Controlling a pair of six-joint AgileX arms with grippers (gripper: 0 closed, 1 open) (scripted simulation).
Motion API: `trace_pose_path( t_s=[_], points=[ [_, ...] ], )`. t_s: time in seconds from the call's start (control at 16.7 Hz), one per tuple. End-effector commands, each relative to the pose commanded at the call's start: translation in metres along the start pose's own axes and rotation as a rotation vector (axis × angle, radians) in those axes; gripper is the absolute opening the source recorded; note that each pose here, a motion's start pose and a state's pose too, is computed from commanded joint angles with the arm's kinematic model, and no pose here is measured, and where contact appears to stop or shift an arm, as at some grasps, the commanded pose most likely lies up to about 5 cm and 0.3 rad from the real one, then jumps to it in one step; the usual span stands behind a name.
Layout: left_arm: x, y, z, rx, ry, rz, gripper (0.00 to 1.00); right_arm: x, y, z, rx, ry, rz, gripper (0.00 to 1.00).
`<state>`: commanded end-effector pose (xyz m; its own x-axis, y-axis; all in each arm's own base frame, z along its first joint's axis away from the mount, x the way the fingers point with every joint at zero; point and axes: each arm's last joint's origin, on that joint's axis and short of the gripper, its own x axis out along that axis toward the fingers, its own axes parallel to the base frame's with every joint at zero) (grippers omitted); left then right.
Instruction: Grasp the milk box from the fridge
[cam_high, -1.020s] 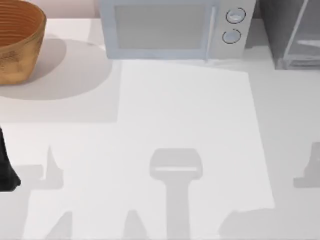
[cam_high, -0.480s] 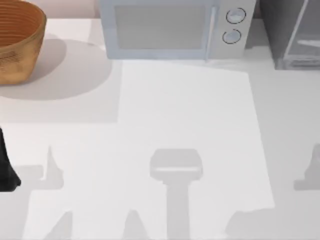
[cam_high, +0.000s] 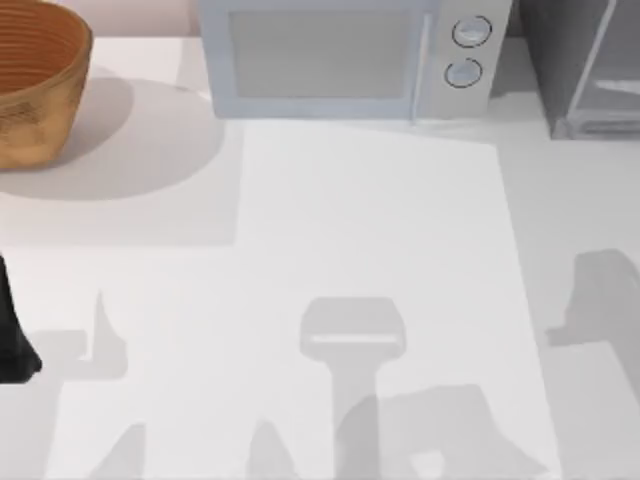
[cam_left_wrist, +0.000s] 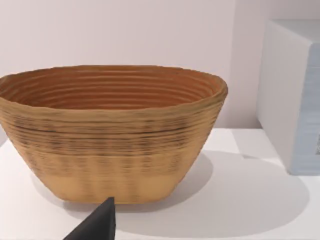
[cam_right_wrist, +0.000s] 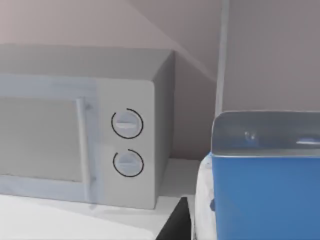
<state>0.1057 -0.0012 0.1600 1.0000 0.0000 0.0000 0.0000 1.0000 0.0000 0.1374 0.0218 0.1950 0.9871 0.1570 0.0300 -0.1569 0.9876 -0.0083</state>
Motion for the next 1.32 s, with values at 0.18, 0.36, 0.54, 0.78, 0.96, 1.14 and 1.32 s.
trace_pose_path(
  t_s=[0.18, 0.36, 0.54, 0.78, 0.96, 1.14, 1.32],
  points=[
    [0.0, 0.0, 0.0, 0.0, 0.0, 0.0, 1.0, 0.032, 0.017, 0.004, 0.0, 0.019, 0.094, 0.0],
    [0.0, 0.0, 0.0, 0.0, 0.0, 0.0, 1.0, 0.067, 0.044, -0.005, 0.0, 0.046, 0.199, 0.0],
    [0.0, 0.0, 0.0, 0.0, 0.0, 0.0, 1.0, 0.096, 0.078, -0.027, 0.001, 0.062, 0.306, 0.0],
    [0.0, 0.0, 0.0, 0.0, 0.0, 0.0, 1.0, 0.117, 0.125, -0.065, 0.009, 0.055, 0.436, 0.0],
    [0.0, 0.0, 0.0, 0.0, 0.0, 0.0, 1.0, 0.121, 0.155, -0.096, 0.014, 0.046, 0.517, 0.0],
    [0.0, 0.0, 0.0, 0.0, 0.0, 0.0, 1.0, 0.118, 0.175, -0.122, 0.017, 0.036, 0.576, 0.0],
    [0.0, 0.0, 0.0, 0.0, 0.0, 0.0, 1.0, 0.115, 0.185, -0.133, 0.02, 0.024, 0.606, 0.0]
  ],
)
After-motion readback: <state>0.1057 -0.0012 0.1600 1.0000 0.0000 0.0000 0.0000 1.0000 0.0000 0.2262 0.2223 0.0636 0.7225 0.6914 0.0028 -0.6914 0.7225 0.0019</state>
